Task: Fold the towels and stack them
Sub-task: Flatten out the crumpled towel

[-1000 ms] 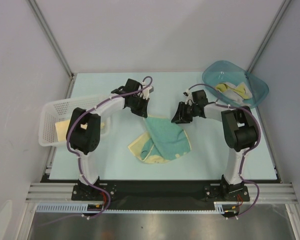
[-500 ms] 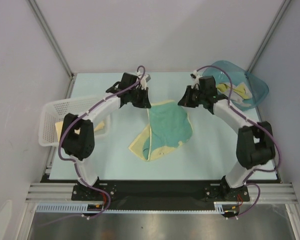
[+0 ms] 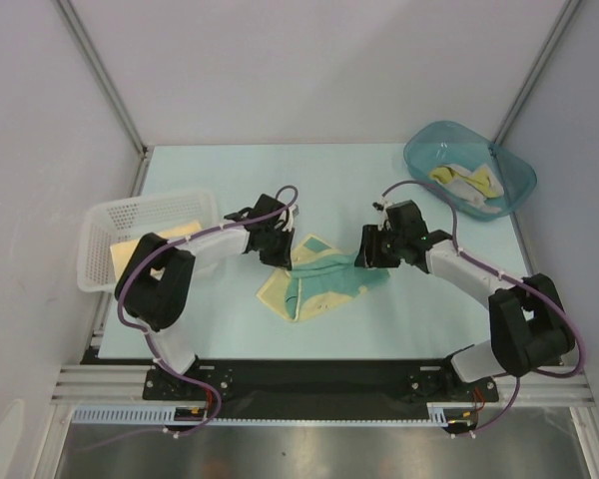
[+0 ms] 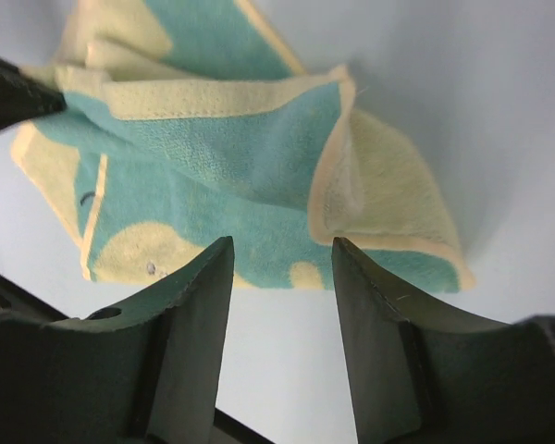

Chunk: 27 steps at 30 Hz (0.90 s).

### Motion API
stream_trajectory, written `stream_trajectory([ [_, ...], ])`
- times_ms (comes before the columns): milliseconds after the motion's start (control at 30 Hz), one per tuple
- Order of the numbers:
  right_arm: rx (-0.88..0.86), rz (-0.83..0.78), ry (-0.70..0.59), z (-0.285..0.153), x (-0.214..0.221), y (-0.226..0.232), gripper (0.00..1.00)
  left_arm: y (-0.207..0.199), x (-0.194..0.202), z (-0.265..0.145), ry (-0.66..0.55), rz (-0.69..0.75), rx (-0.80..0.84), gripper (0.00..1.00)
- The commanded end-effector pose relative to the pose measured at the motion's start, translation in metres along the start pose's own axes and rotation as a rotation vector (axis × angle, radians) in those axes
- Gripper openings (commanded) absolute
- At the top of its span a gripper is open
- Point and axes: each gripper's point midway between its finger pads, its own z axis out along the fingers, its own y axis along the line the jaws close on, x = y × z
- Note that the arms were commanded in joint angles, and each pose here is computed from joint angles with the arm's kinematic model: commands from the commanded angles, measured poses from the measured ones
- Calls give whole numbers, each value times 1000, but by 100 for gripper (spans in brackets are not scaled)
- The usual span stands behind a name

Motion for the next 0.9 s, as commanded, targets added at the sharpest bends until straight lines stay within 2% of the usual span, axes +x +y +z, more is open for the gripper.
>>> stream_trajectory([
  [0, 42, -10, -121, -14, -47, -4, 53, 1, -17, -7, -68, -8, -30, 0],
  [100, 46, -32, -147, -12, -68, -12, 47, 2, -18, -8, -76, -4, -39, 0],
  [233, -1, -9, -118, -1, -85, -26, 40, 4, -16, -5, -68, -5, -44, 0],
  [400, -62, 13, -21, 17, -96, -27, 45, 3, -14, -2, -61, 6, -53, 0],
  [567, -112, 48, 97, 33, -80, -18, 48, 0, -17, -3, -74, 6, -49, 0],
  [667, -85, 99, 171, 44, -62, -24, 48, -3, -16, -3, -75, 8, -42, 0],
  [767, -41, 153, 178, 44, -50, -30, 48, -8, -18, -5, -85, 11, -25, 0],
  [867, -121, 171, 158, 42, -50, -19, 48, -12, -19, -7, -95, 9, -9, 0],
])
